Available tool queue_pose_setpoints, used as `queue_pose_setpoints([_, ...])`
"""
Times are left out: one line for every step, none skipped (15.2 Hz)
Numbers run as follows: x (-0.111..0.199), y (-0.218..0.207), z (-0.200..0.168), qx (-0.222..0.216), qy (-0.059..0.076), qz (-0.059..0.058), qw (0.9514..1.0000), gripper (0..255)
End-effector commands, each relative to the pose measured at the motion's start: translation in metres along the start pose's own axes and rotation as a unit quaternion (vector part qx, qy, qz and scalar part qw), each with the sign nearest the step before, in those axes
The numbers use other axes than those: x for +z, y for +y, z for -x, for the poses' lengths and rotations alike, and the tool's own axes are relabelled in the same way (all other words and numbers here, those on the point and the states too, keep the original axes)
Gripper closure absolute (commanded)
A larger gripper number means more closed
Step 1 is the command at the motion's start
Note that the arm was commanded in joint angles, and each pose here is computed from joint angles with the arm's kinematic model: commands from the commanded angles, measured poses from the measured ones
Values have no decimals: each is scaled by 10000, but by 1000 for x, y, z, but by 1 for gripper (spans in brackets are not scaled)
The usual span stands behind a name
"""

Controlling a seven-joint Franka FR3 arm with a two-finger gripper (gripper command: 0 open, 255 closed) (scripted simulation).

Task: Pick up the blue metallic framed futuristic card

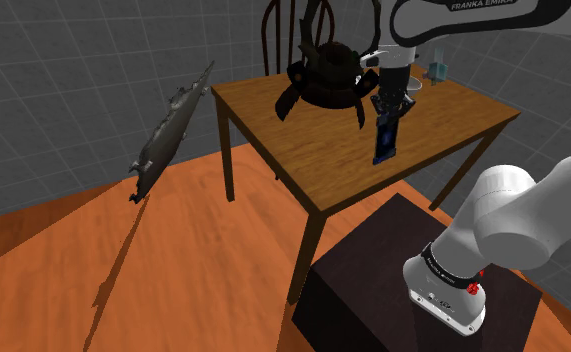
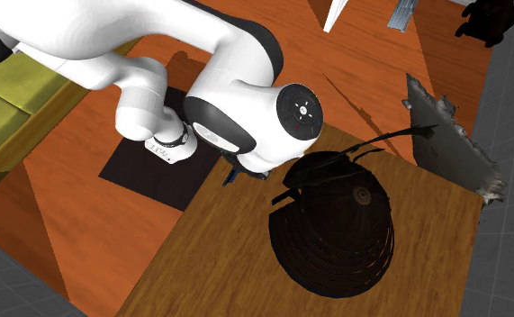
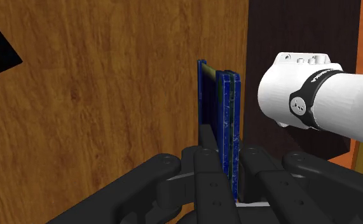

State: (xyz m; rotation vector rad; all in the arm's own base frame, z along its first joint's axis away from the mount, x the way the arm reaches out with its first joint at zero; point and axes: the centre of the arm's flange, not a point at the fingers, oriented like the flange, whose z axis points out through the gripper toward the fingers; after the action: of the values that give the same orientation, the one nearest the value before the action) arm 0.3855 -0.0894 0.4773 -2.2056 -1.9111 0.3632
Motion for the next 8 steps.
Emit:
queue_pose_setpoints([0, 0, 0, 0, 0, -1, 10000, 255])
queue_pose_setpoints([0, 0, 0, 0, 0, -1, 10000, 255])
queue_pose_setpoints([0, 0, 0, 0, 0, -1, 10000, 255])
queue_pose_setpoints([0, 0, 0, 0, 0, -1, 10000, 255])
queue_pose_setpoints([0, -1, 1, 0, 0, -1, 10000, 255])
queue_pose_setpoints([-5, -3, 1, 0, 0, -1, 10000, 255])
queue_pose_setpoints([-11, -5, 1, 0, 0, -1, 10000, 255])
queue_pose_setpoints([-16, -6, 1, 0, 0, -1, 10000, 255])
